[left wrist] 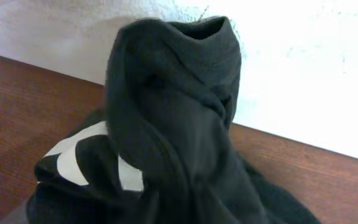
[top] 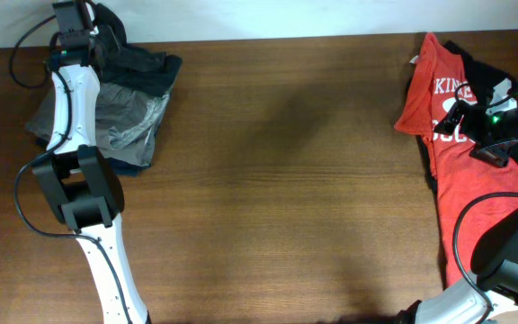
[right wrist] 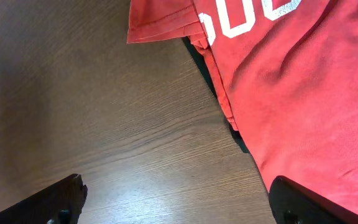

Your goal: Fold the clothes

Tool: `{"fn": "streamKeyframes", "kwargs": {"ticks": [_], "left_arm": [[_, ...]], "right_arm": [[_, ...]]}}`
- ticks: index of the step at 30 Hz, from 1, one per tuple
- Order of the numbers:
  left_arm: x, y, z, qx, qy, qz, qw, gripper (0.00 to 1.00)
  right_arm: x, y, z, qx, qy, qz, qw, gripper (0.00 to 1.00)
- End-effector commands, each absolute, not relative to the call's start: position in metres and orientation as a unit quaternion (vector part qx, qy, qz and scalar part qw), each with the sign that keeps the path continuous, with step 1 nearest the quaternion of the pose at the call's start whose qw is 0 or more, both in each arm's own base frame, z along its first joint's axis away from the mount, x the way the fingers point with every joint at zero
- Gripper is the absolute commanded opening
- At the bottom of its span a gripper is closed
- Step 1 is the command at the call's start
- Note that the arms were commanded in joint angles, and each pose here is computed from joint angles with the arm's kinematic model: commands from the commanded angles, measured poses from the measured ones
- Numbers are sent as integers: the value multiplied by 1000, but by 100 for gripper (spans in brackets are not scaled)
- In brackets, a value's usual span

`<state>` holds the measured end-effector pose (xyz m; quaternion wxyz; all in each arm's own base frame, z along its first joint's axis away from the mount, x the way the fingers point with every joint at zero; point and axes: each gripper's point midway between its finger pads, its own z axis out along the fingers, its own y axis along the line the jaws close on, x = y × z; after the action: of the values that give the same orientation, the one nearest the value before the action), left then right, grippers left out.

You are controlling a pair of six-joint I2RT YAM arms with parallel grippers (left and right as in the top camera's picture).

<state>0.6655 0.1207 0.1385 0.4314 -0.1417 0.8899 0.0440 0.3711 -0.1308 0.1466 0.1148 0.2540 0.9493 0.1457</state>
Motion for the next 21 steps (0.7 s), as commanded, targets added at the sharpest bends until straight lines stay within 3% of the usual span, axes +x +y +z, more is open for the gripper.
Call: {"fn": "streamKeyframes", "kwargs": {"ticks": [1,8,13,21], "left_arm": [[666,124,136,-145,890,39,431,1],[660,114,166,-125,890,41,436,1],[641,59,207,5,910,60,410,1],[613,-38,190,236,907,111,331,1]], "right_arm": [[375,-130,159,245,949,146,133,99],[383,-115,160,223,954,147,137,99],[383,-119,158,223,956,131,136,99],[383,-119,158,223,956,131,136,99]]}}
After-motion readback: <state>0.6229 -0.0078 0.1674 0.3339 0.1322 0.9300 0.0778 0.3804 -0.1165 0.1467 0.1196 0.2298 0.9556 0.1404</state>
